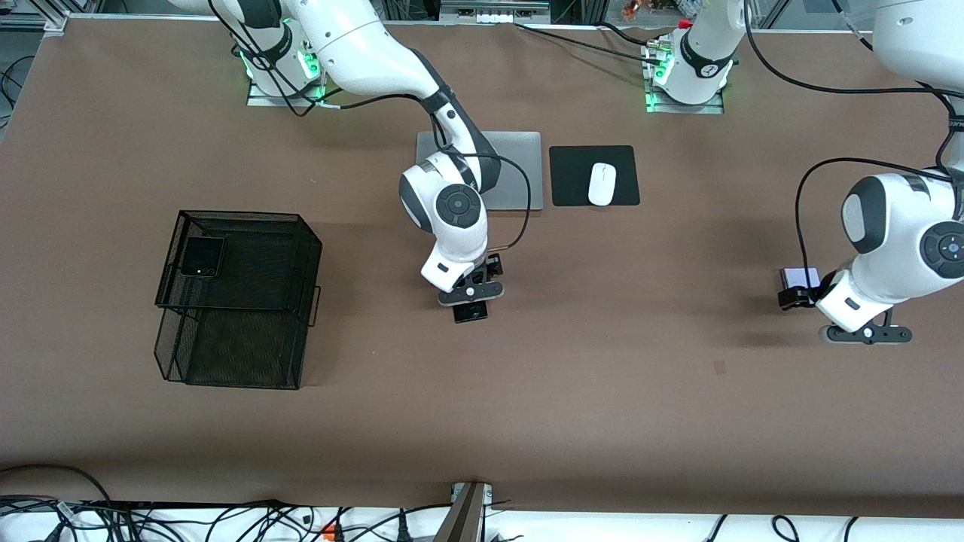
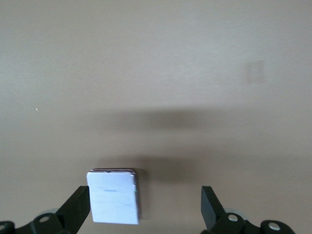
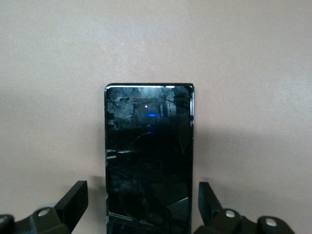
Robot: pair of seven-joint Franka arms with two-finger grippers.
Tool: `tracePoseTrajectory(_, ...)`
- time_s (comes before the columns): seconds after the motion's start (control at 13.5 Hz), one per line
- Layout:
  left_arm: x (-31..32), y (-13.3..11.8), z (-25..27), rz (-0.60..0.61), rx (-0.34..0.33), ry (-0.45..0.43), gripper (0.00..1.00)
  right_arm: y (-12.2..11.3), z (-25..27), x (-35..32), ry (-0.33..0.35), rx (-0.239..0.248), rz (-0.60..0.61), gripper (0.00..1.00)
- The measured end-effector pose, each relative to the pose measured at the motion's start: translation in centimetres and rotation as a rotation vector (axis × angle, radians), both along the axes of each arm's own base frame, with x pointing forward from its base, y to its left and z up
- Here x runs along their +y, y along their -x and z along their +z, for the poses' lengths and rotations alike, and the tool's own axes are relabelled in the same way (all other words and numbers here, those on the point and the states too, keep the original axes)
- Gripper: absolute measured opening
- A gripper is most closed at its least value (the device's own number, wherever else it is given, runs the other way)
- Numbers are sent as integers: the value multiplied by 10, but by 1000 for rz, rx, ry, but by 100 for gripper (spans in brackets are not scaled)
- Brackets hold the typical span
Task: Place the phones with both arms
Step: 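Grasp the tall phone with the right gripper while the left gripper grasps the white phone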
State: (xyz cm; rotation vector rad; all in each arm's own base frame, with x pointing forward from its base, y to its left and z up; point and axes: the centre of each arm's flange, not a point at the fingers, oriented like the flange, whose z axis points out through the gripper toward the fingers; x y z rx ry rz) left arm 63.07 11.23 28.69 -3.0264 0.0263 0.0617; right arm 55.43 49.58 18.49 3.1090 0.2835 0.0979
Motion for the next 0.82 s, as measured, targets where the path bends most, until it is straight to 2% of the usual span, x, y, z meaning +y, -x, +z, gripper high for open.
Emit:
tracePoseTrajectory(0.22,29,15,-15,-26,8,8,100,3,-10,1,4,-2,4,100)
tracePoseTrajectory(0.82,61,57,-66,-30,-44,23,100,7,-18,3,7,-5,12,100)
